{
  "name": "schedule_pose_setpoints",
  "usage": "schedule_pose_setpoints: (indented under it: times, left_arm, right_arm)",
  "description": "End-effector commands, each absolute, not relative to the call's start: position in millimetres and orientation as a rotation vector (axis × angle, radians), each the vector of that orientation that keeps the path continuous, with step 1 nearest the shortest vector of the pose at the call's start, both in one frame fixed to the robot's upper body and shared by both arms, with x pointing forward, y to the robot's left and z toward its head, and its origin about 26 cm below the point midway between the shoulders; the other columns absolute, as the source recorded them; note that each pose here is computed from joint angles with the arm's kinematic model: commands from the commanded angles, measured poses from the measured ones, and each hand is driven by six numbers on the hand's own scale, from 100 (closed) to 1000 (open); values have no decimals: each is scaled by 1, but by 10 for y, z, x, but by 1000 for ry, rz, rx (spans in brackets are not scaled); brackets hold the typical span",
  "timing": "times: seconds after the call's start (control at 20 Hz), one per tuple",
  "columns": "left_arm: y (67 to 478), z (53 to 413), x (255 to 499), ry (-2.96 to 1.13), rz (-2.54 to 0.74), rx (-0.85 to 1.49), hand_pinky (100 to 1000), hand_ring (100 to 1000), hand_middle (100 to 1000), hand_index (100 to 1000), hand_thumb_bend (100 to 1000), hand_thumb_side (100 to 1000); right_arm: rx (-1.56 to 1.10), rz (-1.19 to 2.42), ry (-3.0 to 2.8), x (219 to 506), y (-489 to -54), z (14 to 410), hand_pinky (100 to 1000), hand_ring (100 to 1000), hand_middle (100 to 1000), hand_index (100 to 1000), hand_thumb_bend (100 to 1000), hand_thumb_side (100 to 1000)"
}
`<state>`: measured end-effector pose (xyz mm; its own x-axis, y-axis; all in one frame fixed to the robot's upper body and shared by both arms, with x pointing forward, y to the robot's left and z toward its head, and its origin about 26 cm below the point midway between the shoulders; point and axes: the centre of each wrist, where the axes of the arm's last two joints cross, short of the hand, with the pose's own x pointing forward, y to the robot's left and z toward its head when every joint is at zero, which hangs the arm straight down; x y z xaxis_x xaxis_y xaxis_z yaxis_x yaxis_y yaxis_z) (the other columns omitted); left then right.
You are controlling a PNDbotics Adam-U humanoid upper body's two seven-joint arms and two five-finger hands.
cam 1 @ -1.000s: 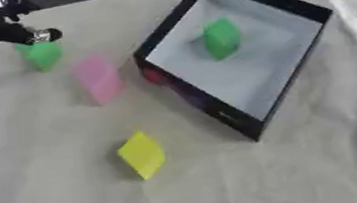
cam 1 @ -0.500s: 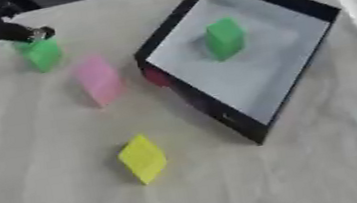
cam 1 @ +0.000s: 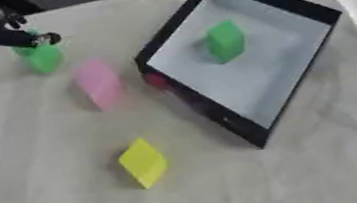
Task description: Pick up objects on the table and place them in the box.
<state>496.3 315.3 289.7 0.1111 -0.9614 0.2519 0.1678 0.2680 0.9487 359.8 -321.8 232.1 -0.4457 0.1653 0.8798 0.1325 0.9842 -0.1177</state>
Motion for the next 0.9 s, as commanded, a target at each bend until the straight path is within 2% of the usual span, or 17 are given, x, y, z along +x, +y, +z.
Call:
schedule_pose_setpoints:
  times: [0.05, 0.1, 0.15, 0.2, 0.4, 0.9]
  left_arm:
    - [3224, 3022, 4941, -1127, -1021, 943, 900, 844, 821, 885, 570, 573]
    - [3231, 3013, 4942, -1121, -1024, 940, 900, 844, 821, 885, 570, 573]
    - [3242, 3003, 4943, -1113, -1025, 939, 899, 842, 820, 883, 516, 505]
    - [3258, 2992, 4944, -1102, -1024, 939, 898, 842, 819, 882, 559, 536]
    - [3301, 2973, 4942, -1069, -1019, 963, 894, 840, 818, 881, 562, 522]
    - [3319, 2943, 4949, -1073, -991, 955, 872, 801, 771, 850, 503, 486]
  right_arm:
    - [-234, 58, -2067, 3584, -3254, 2430, 873, 784, 817, 896, 116, 554]
    - [-235, 56, -2066, 3584, -3256, 2428, 873, 784, 817, 896, 116, 554]
    - [-235, 56, -2065, 3584, -3256, 2427, 873, 784, 817, 896, 113, 557]
    - [-235, 57, -2065, 3583, -3257, 2426, 874, 784, 817, 896, 112, 557]
    - [-234, 62, -2063, 3581, -3258, 2422, 874, 784, 817, 897, 108, 561]
    - [-232, 68, -2056, 3586, -3262, 2404, 875, 785, 818, 898, 100, 567]
